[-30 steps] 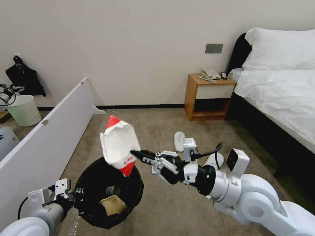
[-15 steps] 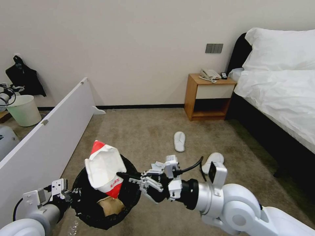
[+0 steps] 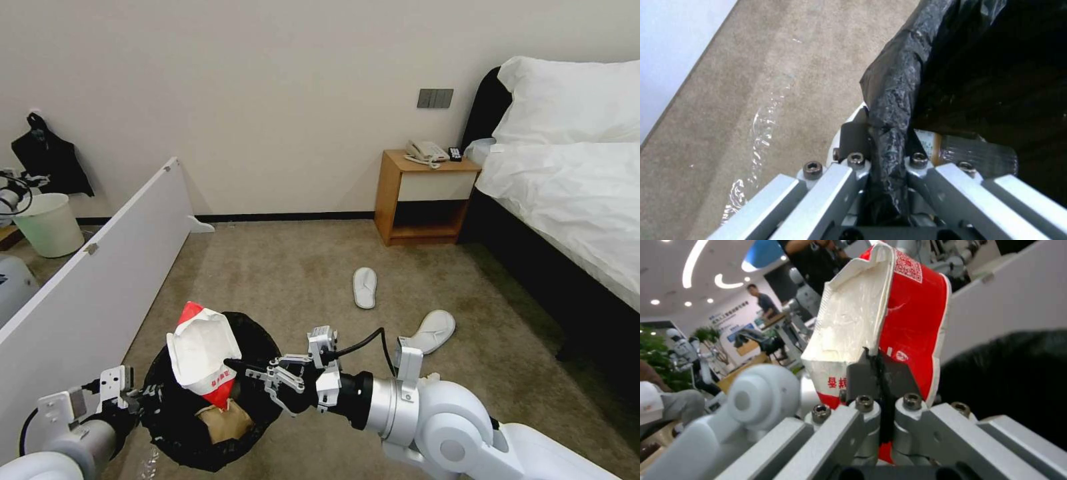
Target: Pick up the trash bin, then pick up the garbage from the floor and place it into the trash bin.
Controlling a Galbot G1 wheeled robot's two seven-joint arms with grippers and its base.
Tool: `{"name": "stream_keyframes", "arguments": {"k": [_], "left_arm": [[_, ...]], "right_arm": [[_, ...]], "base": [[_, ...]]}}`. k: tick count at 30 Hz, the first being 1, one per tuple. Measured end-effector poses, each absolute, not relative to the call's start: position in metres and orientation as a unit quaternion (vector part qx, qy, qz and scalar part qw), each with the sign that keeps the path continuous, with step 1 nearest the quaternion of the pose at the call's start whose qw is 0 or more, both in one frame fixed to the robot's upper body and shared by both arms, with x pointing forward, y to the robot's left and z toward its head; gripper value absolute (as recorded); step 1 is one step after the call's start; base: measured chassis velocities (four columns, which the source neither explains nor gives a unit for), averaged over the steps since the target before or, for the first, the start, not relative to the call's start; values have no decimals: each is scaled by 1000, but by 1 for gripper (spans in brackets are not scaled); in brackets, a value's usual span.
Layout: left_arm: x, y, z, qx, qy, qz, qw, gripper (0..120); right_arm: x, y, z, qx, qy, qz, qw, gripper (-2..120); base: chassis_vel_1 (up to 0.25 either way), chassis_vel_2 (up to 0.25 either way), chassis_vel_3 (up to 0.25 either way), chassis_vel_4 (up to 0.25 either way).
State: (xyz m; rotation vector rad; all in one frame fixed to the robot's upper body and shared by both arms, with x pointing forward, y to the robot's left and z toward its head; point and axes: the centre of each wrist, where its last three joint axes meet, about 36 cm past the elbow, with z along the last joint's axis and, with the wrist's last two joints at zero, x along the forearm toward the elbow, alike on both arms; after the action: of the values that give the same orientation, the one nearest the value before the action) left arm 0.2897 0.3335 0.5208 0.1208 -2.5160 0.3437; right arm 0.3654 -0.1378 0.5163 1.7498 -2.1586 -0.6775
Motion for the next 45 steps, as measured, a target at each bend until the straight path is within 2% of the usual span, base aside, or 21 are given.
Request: {"name": "stream_keyframes", "arguments": {"k": [27,45], "left_arm": [[284,330,528,43,-948,132,287,2],[283,329,529,40,-947,135,287,2]], "right_arm": [[363,-137,485,574,-760,-225,207,0],[371,-132,477,561,-766,-229,213,0]], "base": [[0,0,0,0],[0,0,0,0]]}}
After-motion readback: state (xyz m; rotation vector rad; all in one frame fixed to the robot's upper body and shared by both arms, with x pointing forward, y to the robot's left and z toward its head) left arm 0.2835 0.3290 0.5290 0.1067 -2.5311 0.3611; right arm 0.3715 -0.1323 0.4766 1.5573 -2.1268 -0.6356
